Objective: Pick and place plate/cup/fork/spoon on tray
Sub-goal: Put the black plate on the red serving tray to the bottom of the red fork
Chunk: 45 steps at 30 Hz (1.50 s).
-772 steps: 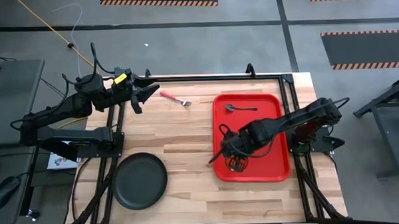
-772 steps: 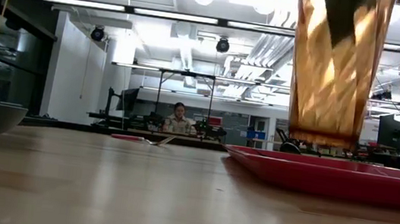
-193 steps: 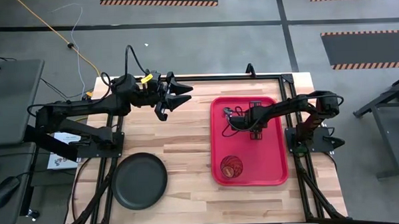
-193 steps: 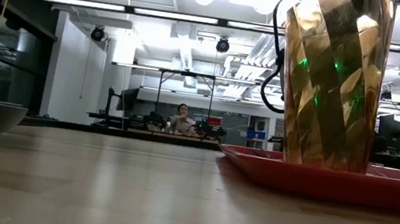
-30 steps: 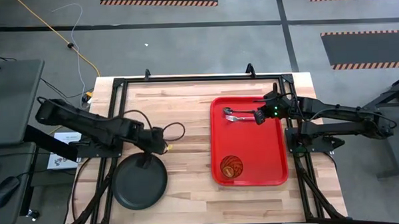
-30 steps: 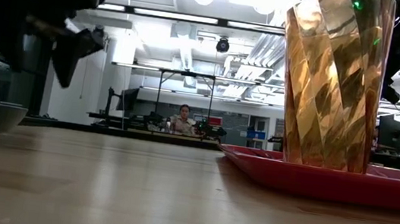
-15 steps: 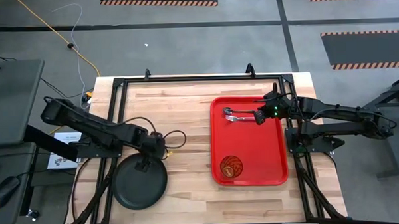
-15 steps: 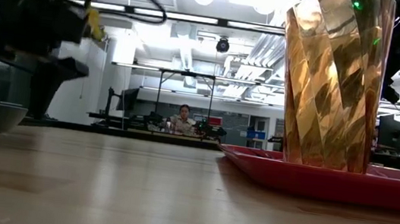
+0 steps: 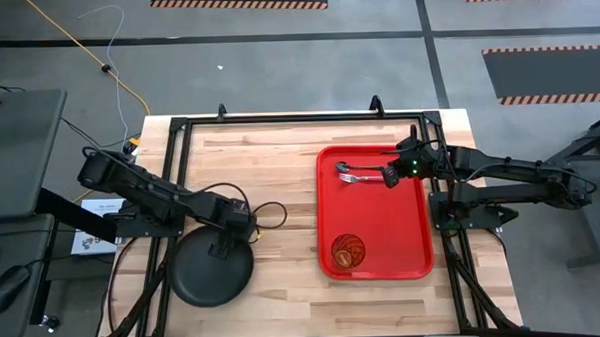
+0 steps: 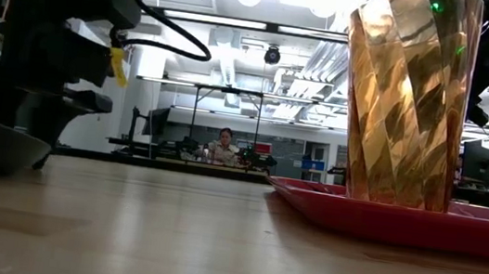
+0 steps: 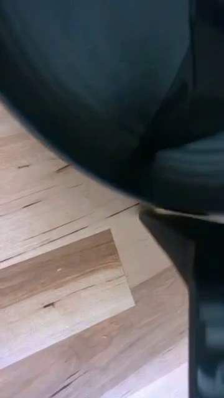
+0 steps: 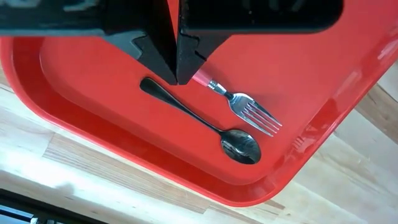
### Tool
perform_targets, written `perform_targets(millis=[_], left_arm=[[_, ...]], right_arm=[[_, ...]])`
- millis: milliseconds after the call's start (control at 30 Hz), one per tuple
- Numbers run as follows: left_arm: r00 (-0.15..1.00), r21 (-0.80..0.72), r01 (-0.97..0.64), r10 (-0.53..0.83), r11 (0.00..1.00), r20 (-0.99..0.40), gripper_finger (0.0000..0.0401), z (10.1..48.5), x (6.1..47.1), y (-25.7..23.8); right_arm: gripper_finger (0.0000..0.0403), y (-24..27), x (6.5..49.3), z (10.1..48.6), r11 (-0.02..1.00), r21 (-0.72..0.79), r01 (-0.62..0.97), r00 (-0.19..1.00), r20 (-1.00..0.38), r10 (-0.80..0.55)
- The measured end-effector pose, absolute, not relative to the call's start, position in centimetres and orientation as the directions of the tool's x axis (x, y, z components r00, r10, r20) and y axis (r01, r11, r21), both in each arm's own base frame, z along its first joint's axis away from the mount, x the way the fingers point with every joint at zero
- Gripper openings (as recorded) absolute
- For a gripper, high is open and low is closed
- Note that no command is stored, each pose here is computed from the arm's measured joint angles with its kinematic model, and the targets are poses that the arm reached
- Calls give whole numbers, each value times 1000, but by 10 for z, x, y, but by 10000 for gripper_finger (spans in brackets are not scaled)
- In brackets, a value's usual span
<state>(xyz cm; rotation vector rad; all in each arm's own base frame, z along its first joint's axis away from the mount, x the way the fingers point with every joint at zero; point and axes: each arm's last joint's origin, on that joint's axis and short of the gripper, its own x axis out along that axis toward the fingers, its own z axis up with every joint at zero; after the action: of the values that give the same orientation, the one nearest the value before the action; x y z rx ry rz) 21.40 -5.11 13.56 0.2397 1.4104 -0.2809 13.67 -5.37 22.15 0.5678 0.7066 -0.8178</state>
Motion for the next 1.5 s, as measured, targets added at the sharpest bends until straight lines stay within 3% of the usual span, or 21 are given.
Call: perform_targets(millis=[100,167,367,533,667,800,933,1033,1333,1500], left_arm=[[123,-16,332,-61,943,-991,61,136,213,-51],[120,-37,325,-80,945,-990,20,136,213,-52],[162,-25,258,-68,966,-984,6,154,222,-41],[296,18,138,-24,990,-955,2,203,229,-16],[415,189,-16,178,982,-892,1,260,221,15],[471,341,-241,417,908,-777,1,317,205,49],[520,348,-457,563,819,-642,1,367,199,80],[587,264,-582,622,769,-519,1,391,205,97],[651,40,-699,659,714,-375,1,391,258,124],[657,-34,-698,620,715,-428,0,366,287,132]], right_arm=[[0,-54,137,222,567,178,804,485,-748,-453],[0,-54,137,221,568,177,804,484,-749,-453],[0,-54,137,221,573,171,801,484,-749,-453],[0,-54,137,221,579,165,799,483,-749,-453],[0,-54,136,221,579,159,800,480,-749,-457],[0,-54,136,221,579,159,800,479,-750,-455],[0,-54,137,222,569,171,805,482,-747,-457],[0,-55,139,224,552,212,806,510,-722,-468],[0,-57,148,254,599,398,695,716,-462,-524],[0,-55,137,274,630,441,639,766,-298,-569]])
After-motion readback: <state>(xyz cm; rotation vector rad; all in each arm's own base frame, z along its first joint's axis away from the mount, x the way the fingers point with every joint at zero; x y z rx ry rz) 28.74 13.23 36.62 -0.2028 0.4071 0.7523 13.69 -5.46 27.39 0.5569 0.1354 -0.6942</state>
